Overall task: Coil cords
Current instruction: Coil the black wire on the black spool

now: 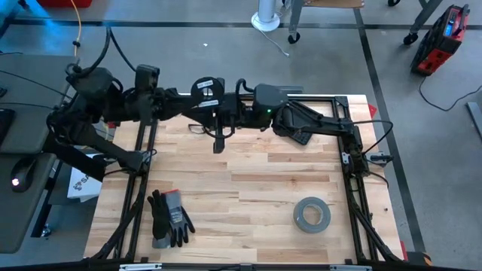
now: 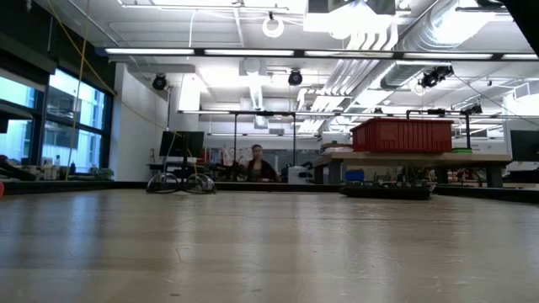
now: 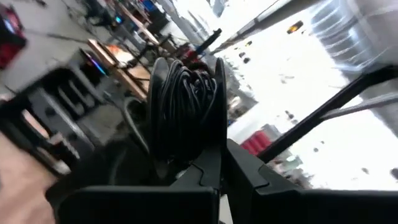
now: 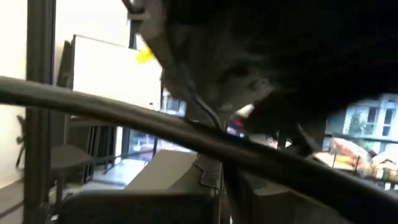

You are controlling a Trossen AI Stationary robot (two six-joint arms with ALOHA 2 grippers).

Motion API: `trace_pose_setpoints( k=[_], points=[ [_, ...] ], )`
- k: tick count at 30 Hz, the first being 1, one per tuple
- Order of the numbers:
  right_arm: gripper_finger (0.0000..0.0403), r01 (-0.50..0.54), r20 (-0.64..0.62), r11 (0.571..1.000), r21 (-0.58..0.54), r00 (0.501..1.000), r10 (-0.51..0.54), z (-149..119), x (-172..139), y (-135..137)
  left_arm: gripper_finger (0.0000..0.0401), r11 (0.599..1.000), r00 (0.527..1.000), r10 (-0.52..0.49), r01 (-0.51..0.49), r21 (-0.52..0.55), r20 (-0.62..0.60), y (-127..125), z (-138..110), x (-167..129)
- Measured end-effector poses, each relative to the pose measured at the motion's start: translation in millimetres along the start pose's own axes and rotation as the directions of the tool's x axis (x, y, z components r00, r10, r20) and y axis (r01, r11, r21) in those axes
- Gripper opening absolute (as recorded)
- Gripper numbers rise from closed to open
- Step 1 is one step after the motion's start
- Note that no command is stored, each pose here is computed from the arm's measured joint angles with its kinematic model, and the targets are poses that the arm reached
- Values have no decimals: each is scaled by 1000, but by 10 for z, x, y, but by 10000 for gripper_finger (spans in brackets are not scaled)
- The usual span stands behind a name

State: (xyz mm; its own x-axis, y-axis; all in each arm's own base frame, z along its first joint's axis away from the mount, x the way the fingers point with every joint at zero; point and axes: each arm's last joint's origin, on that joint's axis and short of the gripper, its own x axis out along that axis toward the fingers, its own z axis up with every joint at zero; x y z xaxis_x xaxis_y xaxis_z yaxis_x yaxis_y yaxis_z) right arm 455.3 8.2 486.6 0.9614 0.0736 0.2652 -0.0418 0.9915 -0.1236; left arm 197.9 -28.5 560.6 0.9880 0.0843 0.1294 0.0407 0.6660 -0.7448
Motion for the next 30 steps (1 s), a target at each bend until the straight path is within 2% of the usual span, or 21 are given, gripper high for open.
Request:
trace_pose_setpoints(
  k=[6, 10, 15, 18, 21, 25, 30],
  points=[
    [0, 25, 76, 1000, -9, 997, -24, 68, -8, -80, 1, 985, 996, -87, 83, -152, -19, -70, 8, -29],
    [0, 29, 149, 999, -14, 989, -27, 137, -16, -87, 1, 977, 995, -99, 91, -191, -32, -94, -23, -25],
    [0, -34, 210, 997, -66, 977, 47, 191, -27, -79, 1, 971, 992, -98, 78, -225, -76, -88, -63, -22],
    [0, -70, 205, 995, -68, 975, 82, 176, -26, -96, 1, 985, 996, -60, 47, -167, -69, -68, -60, -49],
    [0, -100, 203, 994, -47, 973, 108, 167, -31, -141, 1, 997, 1000, -26, 25, -68, -12, -67, -33, -58],
    [0, -141, 193, 990, -25, 971, 143, 159, -28, -111, 0, 1000, 997, -16, 16, 6, 72, -67, 29, -34],
    [0, -195, 198, 980, -38, 960, 199, 180, -39, -82, 0, 999, 996, -7, 3, 45, 90, -40, 48, 8]
  ],
)
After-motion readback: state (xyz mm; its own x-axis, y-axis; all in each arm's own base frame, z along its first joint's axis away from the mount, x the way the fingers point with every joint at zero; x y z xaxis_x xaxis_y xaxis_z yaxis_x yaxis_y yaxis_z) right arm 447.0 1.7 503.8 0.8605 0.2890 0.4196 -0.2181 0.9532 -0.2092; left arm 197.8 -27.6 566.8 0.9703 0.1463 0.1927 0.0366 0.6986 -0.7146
